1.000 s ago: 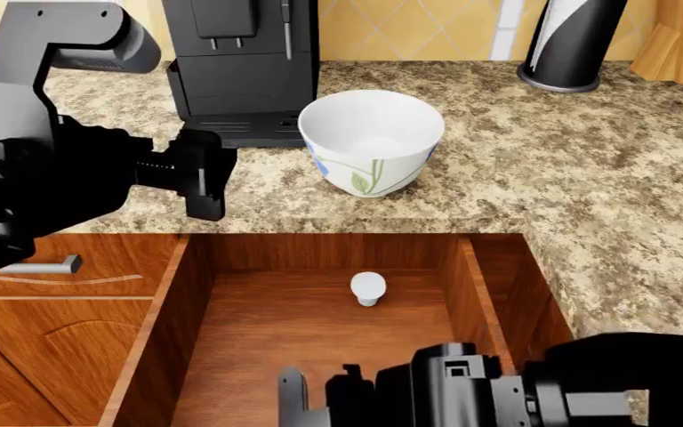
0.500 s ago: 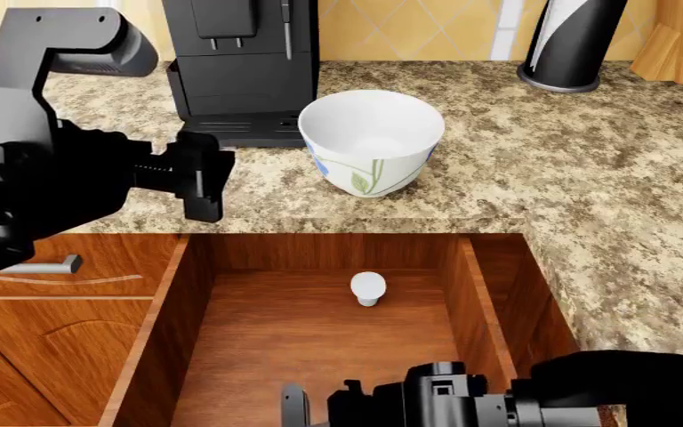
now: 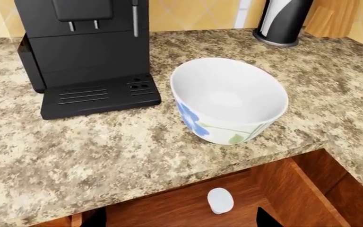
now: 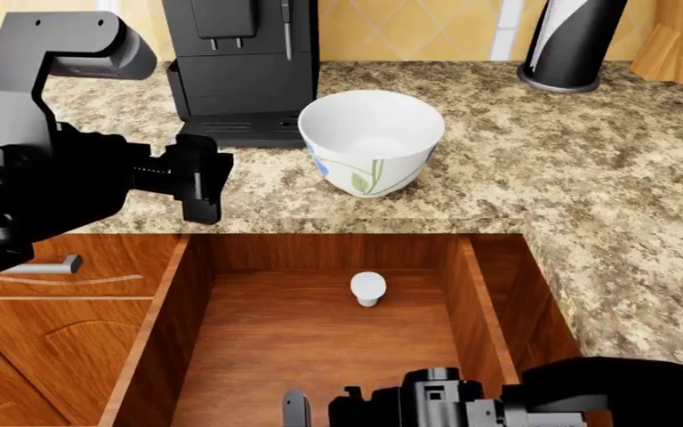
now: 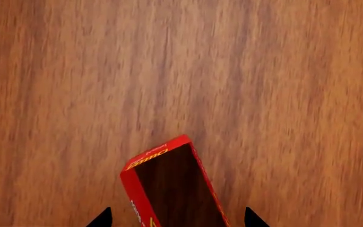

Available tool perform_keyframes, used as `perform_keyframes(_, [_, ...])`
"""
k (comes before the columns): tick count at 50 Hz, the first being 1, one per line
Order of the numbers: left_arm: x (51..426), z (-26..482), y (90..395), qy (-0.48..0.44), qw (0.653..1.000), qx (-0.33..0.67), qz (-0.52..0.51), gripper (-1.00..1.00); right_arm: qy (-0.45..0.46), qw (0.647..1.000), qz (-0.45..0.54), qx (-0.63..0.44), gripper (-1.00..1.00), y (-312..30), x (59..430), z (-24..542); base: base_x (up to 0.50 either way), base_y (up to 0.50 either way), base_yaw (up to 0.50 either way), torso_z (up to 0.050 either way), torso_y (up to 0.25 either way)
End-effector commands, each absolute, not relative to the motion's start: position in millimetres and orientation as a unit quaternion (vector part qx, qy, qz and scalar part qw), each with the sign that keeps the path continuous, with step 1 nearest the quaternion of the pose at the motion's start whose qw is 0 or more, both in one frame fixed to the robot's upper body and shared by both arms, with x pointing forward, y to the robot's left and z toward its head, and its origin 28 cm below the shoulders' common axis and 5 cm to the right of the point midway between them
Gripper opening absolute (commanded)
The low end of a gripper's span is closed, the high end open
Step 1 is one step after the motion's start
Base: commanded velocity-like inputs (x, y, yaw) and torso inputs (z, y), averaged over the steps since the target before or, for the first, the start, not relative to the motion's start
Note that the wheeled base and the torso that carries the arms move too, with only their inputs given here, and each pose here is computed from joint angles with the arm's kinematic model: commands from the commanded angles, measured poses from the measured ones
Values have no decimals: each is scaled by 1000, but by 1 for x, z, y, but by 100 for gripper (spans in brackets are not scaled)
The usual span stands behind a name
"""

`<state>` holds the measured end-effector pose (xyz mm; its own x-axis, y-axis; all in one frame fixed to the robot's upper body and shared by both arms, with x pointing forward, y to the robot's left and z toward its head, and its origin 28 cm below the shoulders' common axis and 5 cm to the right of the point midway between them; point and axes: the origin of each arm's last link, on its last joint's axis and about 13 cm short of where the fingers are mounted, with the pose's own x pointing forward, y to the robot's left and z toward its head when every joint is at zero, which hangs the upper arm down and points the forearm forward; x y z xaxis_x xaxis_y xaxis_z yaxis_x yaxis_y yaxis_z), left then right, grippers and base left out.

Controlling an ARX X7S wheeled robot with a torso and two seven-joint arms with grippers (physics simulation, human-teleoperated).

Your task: Place the bar in the bowl and close the drawer.

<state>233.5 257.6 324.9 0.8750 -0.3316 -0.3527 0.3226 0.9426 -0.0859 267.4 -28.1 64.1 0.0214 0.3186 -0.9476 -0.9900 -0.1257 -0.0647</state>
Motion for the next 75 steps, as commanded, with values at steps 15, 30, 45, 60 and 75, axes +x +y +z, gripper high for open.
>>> perform_keyframes(15, [236, 322, 259, 187, 968, -14, -167, 100, 359, 527, 614, -465, -100, -30, 258, 38, 1, 3, 3, 0, 0])
perform_keyframes(30, [237, 322, 259, 188, 968, -15, -165, 100, 314, 558, 603, -477, -100, -31, 263, 45, 0, 3, 4, 0, 0])
perform_keyframes(45, [238, 324, 257, 186, 968, -15, -166, 100, 247, 633, 561, -473, -100, -42, 285, 103, 0, 1, 1, 0, 0])
perform_keyframes(60, [238, 328, 257, 179, 970, -14, -162, 100, 189, 689, 533, -454, -100, -52, 296, 161, 0, 0, 0, 0, 0])
perform_keyframes(75, [230, 342, 256, 154, 974, -14, -165, 100, 112, 748, 495, -429, -100, -66, 289, 248, 0, 0, 0, 0, 0])
